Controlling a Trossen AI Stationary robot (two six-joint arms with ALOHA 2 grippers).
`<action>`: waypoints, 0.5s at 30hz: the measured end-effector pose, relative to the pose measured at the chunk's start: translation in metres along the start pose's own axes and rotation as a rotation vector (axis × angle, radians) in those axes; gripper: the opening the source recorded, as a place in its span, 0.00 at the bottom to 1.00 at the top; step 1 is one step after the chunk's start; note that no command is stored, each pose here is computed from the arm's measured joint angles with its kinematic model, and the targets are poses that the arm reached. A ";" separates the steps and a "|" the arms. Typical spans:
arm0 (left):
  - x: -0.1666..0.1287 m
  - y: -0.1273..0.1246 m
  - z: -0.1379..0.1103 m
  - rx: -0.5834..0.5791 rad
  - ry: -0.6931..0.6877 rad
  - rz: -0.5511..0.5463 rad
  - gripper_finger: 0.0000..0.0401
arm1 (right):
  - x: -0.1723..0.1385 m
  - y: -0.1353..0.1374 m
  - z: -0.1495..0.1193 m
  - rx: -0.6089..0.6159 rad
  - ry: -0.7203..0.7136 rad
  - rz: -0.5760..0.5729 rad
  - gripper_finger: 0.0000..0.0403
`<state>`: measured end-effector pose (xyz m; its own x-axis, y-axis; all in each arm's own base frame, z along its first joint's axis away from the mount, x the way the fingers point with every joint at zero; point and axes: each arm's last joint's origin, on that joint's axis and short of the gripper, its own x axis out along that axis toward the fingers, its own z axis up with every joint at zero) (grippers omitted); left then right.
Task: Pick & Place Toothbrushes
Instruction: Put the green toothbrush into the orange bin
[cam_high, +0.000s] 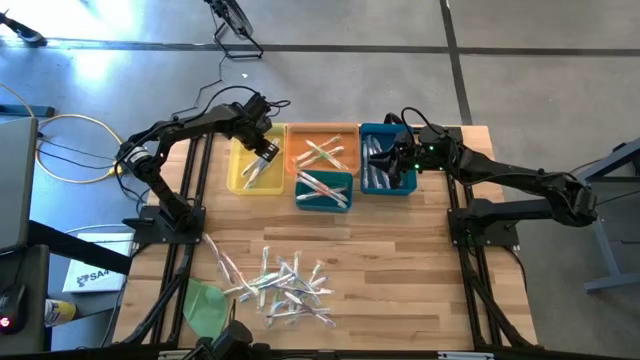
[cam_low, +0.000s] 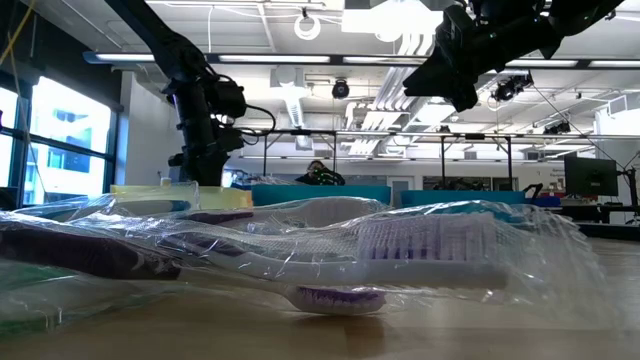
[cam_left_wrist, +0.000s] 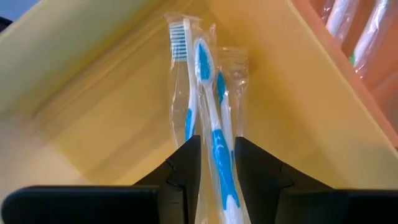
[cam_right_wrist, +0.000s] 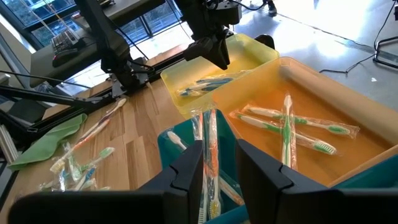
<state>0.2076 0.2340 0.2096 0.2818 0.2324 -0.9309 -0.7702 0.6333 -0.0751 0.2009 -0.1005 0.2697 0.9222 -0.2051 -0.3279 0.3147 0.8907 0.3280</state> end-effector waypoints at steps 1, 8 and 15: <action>0.000 0.000 0.000 0.000 0.001 0.000 0.24 | 0.000 0.000 0.000 0.000 0.000 0.000 0.21; 0.000 0.000 0.000 0.000 -0.005 -0.001 0.24 | 0.000 0.000 0.000 0.000 0.000 -0.002 0.21; 0.000 0.000 0.004 0.003 -0.038 0.009 0.24 | 0.000 0.000 0.000 0.000 0.000 -0.001 0.21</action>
<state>0.2098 0.2365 0.2109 0.2970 0.2660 -0.9171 -0.7710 0.6334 -0.0660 0.2009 -0.1006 0.2697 0.9218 -0.2066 -0.3279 0.3160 0.8904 0.3275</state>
